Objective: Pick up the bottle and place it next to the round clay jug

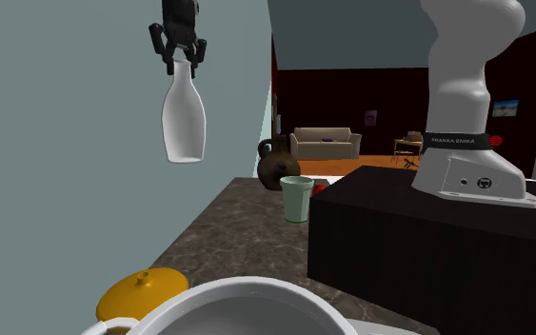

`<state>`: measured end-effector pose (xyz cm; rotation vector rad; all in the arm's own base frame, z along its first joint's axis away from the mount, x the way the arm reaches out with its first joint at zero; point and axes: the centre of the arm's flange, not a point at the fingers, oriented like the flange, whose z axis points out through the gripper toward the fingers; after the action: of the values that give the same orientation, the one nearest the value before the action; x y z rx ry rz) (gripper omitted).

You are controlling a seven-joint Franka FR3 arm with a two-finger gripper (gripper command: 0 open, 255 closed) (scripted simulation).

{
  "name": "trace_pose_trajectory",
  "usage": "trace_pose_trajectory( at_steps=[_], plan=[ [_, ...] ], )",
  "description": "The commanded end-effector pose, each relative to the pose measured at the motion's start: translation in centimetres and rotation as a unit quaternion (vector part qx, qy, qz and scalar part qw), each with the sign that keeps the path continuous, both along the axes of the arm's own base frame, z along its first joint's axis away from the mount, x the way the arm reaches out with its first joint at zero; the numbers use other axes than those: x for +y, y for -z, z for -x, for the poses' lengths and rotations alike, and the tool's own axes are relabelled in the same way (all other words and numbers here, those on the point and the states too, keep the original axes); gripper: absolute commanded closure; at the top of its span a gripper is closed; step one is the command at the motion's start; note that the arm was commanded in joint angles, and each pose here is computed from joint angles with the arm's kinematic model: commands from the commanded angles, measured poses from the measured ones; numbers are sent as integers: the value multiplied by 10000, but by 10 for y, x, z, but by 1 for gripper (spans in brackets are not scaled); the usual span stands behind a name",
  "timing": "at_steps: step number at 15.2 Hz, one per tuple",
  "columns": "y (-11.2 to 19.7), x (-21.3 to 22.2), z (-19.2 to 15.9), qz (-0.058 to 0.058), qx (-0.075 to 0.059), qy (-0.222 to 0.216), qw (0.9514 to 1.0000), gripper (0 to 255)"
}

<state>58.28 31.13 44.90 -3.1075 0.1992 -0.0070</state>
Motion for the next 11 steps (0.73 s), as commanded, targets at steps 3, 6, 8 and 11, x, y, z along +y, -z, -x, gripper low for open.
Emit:
trace_pose_trajectory(
  at_steps=[3, 6, 8, 11],
  plan=[
    [-20, 0, 0, 0, 0, 0, 10000, 255],
    [-36, 0, 0, 0, 0, 0, 10000, 255],
    [-47, 0, 0, 0, 0, 0, 10000, 255],
    [-63, 0, 0, 0, 0, 0, 10000, 255]
  ],
)
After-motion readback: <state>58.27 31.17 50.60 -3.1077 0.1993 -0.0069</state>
